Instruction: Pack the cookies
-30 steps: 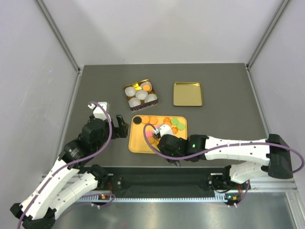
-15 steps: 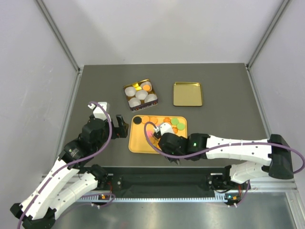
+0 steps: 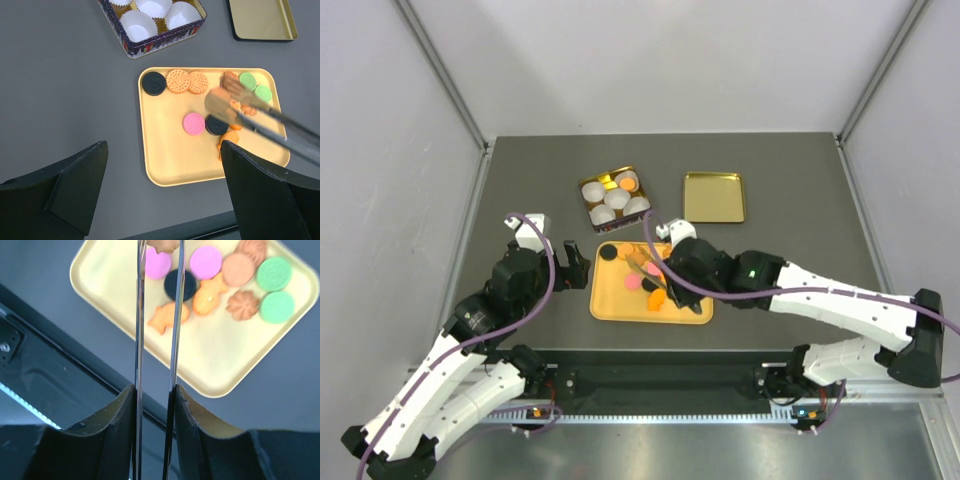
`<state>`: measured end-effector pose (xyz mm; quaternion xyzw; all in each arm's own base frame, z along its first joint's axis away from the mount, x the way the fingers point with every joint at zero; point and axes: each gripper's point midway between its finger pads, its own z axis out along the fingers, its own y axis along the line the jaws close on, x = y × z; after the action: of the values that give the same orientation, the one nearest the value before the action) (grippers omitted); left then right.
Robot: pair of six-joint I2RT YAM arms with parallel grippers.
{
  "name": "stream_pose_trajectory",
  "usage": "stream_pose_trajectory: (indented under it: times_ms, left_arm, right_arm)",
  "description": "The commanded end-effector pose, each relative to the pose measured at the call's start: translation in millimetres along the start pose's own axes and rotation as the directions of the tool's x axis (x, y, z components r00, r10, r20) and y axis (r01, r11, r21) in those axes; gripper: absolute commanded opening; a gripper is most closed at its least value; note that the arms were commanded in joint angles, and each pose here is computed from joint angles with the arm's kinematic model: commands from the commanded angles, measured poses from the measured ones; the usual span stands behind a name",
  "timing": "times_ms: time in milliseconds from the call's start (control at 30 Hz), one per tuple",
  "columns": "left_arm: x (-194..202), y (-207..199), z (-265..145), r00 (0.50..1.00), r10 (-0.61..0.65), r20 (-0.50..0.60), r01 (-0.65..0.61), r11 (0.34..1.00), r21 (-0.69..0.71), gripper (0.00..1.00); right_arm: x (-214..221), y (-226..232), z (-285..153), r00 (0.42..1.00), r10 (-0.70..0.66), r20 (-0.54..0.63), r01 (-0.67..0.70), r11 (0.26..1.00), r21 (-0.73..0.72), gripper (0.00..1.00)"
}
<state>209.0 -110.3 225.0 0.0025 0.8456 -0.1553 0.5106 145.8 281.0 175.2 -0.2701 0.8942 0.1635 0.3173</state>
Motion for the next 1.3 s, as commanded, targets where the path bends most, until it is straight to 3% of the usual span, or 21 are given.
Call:
stream_pose_trajectory:
  times_ms: [0,200,467,633,1267]
  left_arm:
    - [-4,0,-1,1.000,-0.004,0.018,0.004,1.000,-0.001,0.99]
    - [-4,1,-1,1.000,-0.004,0.017,0.004,1.000,-0.005,0.99]
    - [-4,1,-1,1.000,-0.004,0.017,0.004,1.000,-0.008,0.99]
    - [-3,1,-1,1.000,-0.005,0.017,0.005,1.000,-0.007,0.99]
    - [-4,1,0,1.000,-0.005,0.016,0.005,1.000,-0.007,0.99]
  right_arm:
    - [-62,-11,-15,0.990,0.040,0.135,-0.038,0.999,-0.016,0.29]
    - [-120,-41,7,0.977,0.087,0.193,-0.094,0.995,0.024,0.30]
    - [-159,-61,64,0.979,0.099,0.180,-0.115,0.990,0.082,0.28]
    - [-165,-69,91,0.984,0.094,0.154,-0.113,0.987,0.115,0.27]
    - [-155,-89,123,0.986,0.133,0.101,-0.146,0.980,0.134,0.28]
